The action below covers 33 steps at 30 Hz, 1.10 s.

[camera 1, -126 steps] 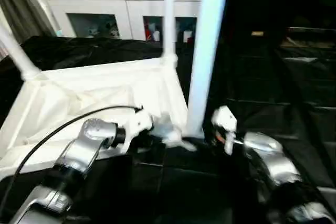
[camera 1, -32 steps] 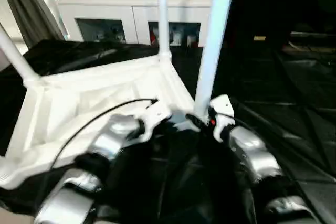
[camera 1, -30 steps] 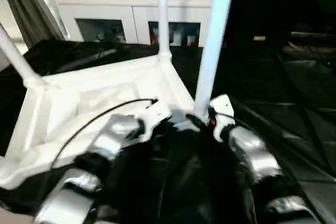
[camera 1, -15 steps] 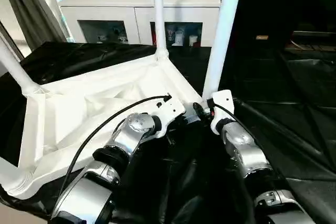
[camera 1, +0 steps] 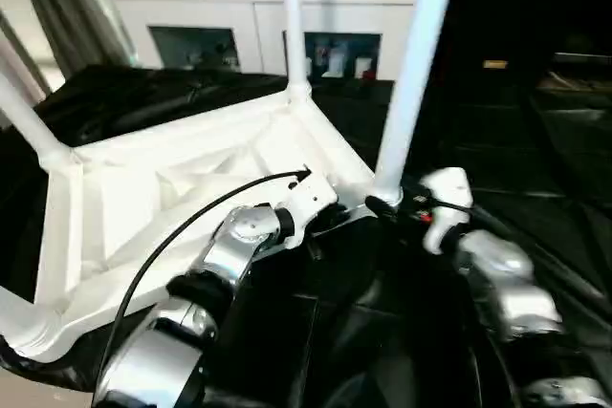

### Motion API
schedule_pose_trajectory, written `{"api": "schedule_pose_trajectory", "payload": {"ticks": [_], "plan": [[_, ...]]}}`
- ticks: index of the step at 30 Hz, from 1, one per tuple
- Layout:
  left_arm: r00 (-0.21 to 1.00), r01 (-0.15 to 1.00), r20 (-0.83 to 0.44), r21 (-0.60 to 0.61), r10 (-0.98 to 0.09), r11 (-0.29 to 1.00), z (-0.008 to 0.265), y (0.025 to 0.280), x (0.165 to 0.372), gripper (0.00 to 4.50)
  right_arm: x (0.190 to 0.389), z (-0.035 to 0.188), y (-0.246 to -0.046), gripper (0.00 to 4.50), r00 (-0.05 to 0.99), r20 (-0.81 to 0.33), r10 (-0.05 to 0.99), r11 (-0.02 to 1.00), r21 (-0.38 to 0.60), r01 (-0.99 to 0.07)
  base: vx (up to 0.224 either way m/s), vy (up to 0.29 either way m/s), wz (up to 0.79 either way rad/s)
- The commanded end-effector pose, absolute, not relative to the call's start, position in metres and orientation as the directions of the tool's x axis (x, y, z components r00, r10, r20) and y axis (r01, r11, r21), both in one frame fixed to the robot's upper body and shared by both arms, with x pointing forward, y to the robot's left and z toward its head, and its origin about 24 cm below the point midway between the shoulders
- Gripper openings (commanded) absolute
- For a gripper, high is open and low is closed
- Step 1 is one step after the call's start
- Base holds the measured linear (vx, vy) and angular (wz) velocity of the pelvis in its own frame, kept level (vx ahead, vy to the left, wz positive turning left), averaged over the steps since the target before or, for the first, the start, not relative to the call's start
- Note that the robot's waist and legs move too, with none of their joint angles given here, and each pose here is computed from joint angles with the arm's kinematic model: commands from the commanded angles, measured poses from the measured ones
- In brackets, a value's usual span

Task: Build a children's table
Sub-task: Rotate leg to tighten, then rotate table base

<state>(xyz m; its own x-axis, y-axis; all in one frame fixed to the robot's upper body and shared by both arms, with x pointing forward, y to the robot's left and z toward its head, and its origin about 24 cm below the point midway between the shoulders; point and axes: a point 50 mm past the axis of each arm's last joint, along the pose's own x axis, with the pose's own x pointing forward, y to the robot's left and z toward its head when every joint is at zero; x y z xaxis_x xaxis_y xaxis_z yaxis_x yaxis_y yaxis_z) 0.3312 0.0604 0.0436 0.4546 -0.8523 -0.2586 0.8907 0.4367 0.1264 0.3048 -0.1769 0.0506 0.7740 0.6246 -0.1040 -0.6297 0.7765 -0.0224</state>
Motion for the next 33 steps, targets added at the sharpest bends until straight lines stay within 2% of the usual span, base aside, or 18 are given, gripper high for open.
{"api": "schedule_pose_trajectory", "payload": {"ticks": [1, 5, 11, 12, 19, 21, 24, 28, 33], "plan": [[0.412, 0.911, -0.236, 0.086, -0.88, 0.404, 0.047, 0.062, 0.327, 0.86, 0.302, 0.057, -0.168, 3.87, 0.722, -0.067, 0.688, 0.724, 0.0, -0.69, 0.0, 0.0, 0.0], [0.362, 0.931, -0.201, 0.033, -0.91, 0.363, 0.057, 0.078, 0.315, 1.04, 0.296, 0.062, -0.161, 3.87, 0.654, -0.034, 0.756, 0.655, 0.041, -0.754, 0.0, 0.0, 0.0], [0.327, 0.943, -0.19, -0.003, -0.926, 0.333, 0.071, 0.106, 0.297, 1.72, 0.291, 0.062, -0.153, 3.87, 0.582, -0.032, 0.813, 0.582, 0.073, -0.81, -0.028, -0.008, 0.0], [0.329, 0.943, -0.191, 0.004, -0.925, 0.334, 0.075, 0.11, 0.294, 1.72, 0.29, 0.062, -0.153, 3.87, 0.571, -0.035, 0.82, 0.572, 0.074, -0.817, 0.0, 0.0, 0.0], [0.379, 0.925, -0.223, 0.051, -0.898, 0.378, 0.084, 0.126, 0.281, 2.19, 0.304, 0.067, -0.17, 3.87, 0.688, -0.041, 0.724, 0.689, 0.0, -0.725, 0.0, 0.0, 0.0], [0.372, 0.926, -0.264, 0.036, -0.89, 0.376, 0.082, 0.135, 0.271, 2.39, 0.31, 0.07, -0.181, 3.87, 0.747, -0.027, 0.664, 0.747, -0.02, -0.665, 0.0, 0.0, 0.0], [0.357, 0.927, -0.291, -0.006, -0.888, 0.374, 0.079, 0.145, 0.261, 2.61, 0.311, 0.072, -0.192, 3.87, 0.773, -0.026, 0.633, 0.773, -0.024, -0.634, 0.0, 0.0, 0.0], [0.339, 0.922, -0.359, -0.058, -0.87, 0.383, 0.073, 0.169, 0.246, 2.94, 0.301, 0.07, -0.205, 3.87, 0.737, -0.086, 0.67, 0.737, -0.045, -0.675, 0.0, 0.0, 0.0], [0.342, 0.909, -0.424, -0.075, -0.838, 0.409, 0.07, 0.193, 0.239, 2.94, 0.284, 0.064, -0.213, 3.87, 0.621, -0.189, 0.761, 0.625, -0.043, -0.779, 0.0, 0.0, 0.0]]}}
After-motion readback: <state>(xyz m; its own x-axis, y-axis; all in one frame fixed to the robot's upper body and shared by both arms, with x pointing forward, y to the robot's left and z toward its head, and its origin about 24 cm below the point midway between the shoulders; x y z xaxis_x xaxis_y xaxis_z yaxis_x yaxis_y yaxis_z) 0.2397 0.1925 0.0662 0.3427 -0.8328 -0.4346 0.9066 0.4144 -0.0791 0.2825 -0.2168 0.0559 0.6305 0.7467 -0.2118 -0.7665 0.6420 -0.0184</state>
